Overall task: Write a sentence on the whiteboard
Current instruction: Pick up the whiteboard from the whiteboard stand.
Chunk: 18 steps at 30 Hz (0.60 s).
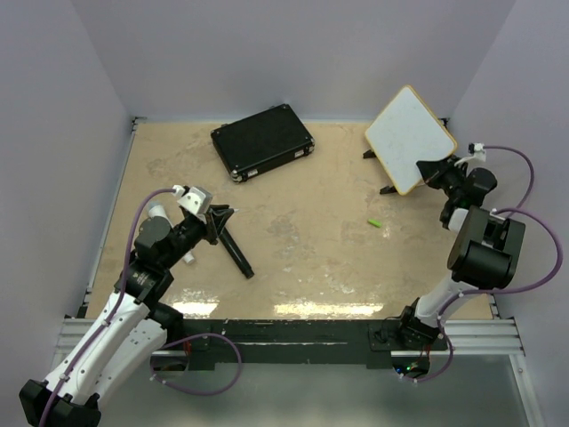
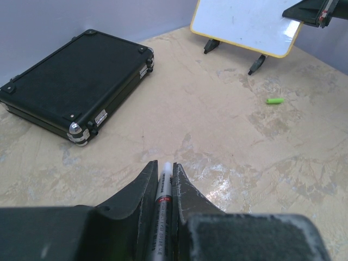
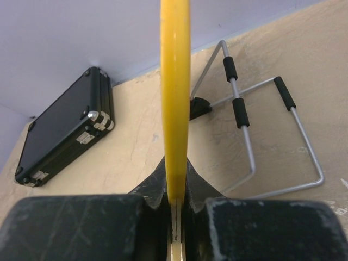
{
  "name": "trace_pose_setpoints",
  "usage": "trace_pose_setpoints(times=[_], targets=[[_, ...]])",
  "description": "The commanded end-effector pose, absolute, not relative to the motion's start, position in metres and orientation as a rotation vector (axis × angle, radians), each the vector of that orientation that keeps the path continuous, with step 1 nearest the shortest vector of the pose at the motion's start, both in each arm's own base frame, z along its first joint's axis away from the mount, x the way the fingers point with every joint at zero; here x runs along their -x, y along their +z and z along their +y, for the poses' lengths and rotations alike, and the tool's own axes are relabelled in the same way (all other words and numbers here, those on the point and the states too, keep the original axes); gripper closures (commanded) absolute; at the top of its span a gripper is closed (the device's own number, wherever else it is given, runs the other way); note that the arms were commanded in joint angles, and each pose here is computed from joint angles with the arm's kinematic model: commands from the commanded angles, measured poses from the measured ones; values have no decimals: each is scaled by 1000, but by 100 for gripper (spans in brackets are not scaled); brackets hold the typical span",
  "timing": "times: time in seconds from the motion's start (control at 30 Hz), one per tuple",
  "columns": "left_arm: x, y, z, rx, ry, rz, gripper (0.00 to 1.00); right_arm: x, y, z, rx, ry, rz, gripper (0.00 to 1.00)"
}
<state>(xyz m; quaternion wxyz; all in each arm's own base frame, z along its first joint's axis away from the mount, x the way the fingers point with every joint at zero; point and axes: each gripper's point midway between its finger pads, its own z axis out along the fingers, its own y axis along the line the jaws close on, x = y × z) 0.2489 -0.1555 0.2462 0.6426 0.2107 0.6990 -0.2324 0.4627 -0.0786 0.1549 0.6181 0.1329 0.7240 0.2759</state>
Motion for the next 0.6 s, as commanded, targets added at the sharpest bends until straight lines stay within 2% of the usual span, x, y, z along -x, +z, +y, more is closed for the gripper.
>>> trace_pose_setpoints(times=[0.0,0.2,0.37,0.5,0.57], targets=[[-250,257,-156,-487,-528,1537,100,-453,244,-69,-100,595,1434,100],[-247,261,-157,-476,-550,1520,100,-434,292,-55,-13,586,1353,100],[-240,272,-168,-424,-678,1456,100,-409,318,-35,72,609,1348,100],[-229,288,-174,-382,-792,1379,100,-384,328,-14,200,610,1409,100],[-223,303,-176,-354,-848,1333,100,-376,315,-6,221,659,1522,100]])
